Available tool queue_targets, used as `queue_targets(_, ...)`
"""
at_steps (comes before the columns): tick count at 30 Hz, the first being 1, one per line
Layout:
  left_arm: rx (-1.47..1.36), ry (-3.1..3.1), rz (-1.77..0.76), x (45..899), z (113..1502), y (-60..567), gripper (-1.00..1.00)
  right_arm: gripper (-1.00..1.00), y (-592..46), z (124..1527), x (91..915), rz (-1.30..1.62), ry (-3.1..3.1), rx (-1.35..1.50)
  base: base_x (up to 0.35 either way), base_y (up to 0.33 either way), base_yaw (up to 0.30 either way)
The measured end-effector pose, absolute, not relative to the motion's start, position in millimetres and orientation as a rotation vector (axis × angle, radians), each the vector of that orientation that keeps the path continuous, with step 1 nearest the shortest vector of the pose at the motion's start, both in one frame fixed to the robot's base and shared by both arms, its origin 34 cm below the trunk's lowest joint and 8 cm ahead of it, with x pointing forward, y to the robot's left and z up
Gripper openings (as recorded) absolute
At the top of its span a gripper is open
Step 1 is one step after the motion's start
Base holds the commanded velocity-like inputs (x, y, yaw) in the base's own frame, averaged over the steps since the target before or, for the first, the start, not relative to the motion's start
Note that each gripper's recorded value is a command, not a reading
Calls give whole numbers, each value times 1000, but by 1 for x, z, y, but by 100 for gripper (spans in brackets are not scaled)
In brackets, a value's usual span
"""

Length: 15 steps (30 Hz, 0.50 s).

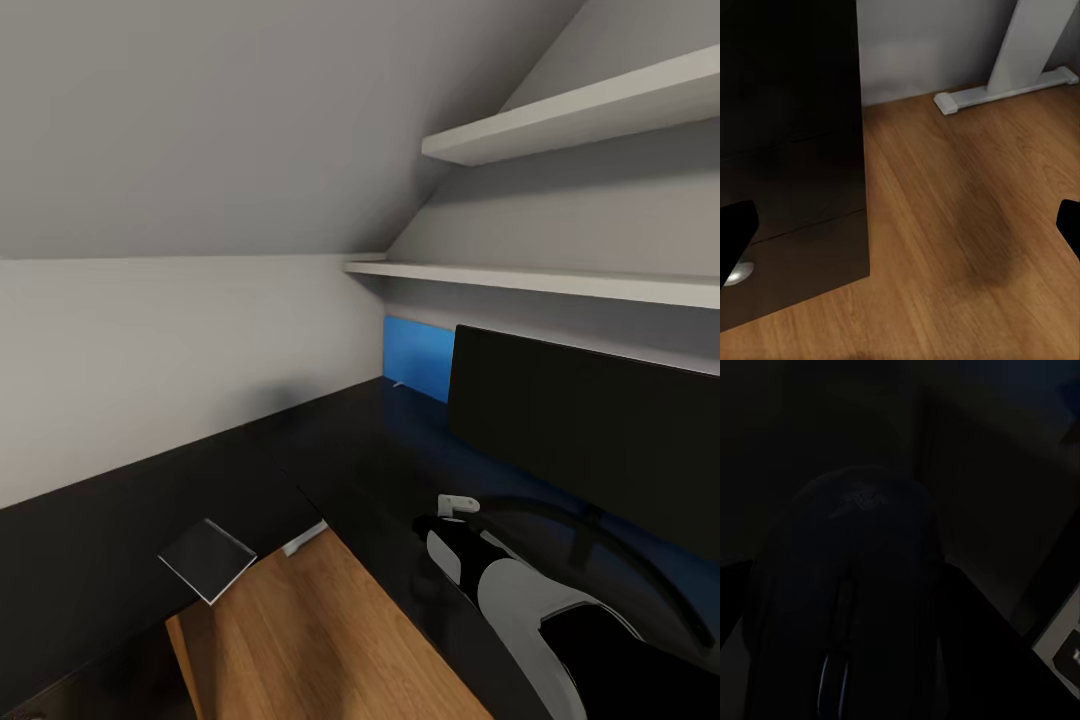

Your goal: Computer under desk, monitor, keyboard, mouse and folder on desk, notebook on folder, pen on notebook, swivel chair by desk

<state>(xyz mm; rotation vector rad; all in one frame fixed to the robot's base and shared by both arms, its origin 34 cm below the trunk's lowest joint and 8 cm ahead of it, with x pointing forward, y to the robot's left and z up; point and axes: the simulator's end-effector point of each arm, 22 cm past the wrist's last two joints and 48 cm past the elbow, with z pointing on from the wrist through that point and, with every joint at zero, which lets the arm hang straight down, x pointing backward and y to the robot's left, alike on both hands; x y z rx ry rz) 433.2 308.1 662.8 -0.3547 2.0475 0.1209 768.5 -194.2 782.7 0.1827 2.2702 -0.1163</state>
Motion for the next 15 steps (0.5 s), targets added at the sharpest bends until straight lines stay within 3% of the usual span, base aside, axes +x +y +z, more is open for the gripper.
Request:
queue_targets(10,-356,2052,122,432,661,309,100,-100,-194,783,769,-115,2268,184,1,0,0)
queue_targets(15,-353,2055,123,431,660,309,100,-100,-194,784,769,-114,2267,186,182,0,0)
